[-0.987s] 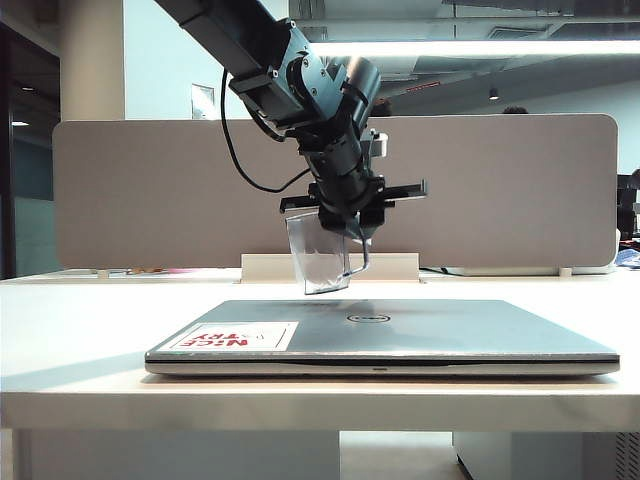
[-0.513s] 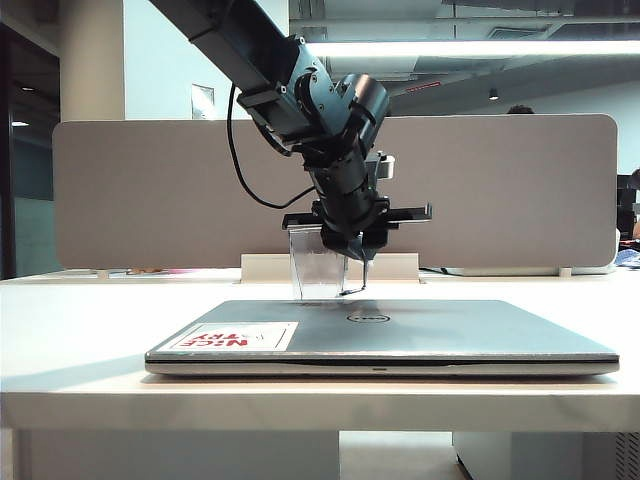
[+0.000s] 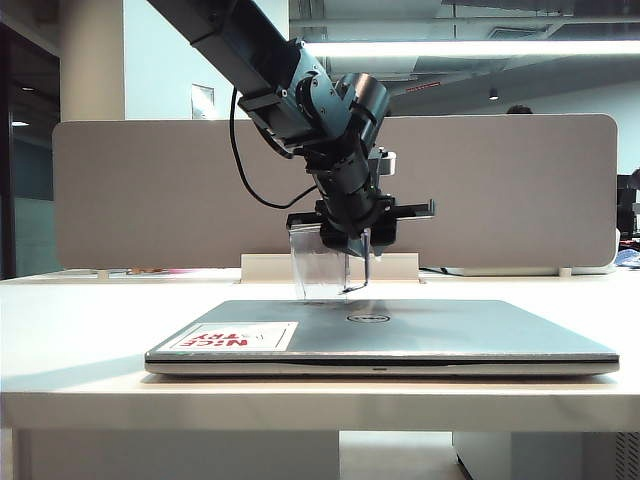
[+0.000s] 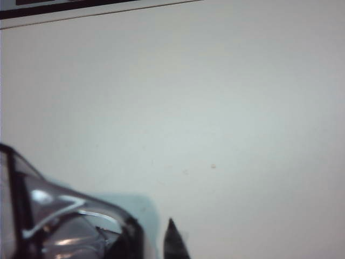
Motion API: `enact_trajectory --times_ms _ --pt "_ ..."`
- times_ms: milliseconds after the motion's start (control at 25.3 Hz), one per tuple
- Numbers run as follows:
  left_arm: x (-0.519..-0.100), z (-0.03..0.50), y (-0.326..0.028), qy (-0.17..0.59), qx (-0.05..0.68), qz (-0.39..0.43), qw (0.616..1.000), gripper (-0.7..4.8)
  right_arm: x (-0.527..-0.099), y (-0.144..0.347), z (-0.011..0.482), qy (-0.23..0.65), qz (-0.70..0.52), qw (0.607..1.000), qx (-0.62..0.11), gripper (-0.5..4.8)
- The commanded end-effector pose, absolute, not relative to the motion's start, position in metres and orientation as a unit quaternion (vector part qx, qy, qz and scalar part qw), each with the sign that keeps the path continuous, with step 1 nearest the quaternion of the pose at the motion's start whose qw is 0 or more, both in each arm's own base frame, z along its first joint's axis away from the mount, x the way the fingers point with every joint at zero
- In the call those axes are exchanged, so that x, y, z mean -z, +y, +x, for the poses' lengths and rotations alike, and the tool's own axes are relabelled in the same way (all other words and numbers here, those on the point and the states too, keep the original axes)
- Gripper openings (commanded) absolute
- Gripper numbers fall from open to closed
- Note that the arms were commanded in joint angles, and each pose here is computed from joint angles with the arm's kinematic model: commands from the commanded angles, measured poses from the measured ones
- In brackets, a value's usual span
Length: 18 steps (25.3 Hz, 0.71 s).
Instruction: Pick up the water cup and place it on the side of the laptop away from you.
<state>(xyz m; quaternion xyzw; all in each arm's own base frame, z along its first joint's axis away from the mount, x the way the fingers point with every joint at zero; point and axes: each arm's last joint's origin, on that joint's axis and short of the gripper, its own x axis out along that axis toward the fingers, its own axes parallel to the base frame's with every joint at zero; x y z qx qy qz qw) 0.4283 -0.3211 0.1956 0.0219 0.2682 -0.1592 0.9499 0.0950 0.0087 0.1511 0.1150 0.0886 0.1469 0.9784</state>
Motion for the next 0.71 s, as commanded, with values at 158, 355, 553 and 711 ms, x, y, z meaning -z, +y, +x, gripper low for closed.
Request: enact_trajectory --times_ms 158,355,553,711 --pt "-0.198 0.429 -0.323 0.261 0.164 0.016 0.951 0.92 -0.15 0.009 0.095 0.086 0.114 0.979 -0.148 -0.01" --pt "-0.195 0.426 -0.323 0.281 0.179 0.021 0.943 0.92 -0.15 0.009 0.095 0.086 0.114 0.979 -0.148 -0.01" --pt "-0.192 0.417 -0.327 0.314 0.18 0.041 0.931 0.92 -0.15 0.009 0.095 0.086 0.114 0.979 -0.148 -0.01" --pt "-0.191 0.408 -0.329 0.342 0.18 0.058 0.92 0.92 -0.15 0.009 0.095 0.086 0.114 0.979 -0.148 -0.01"
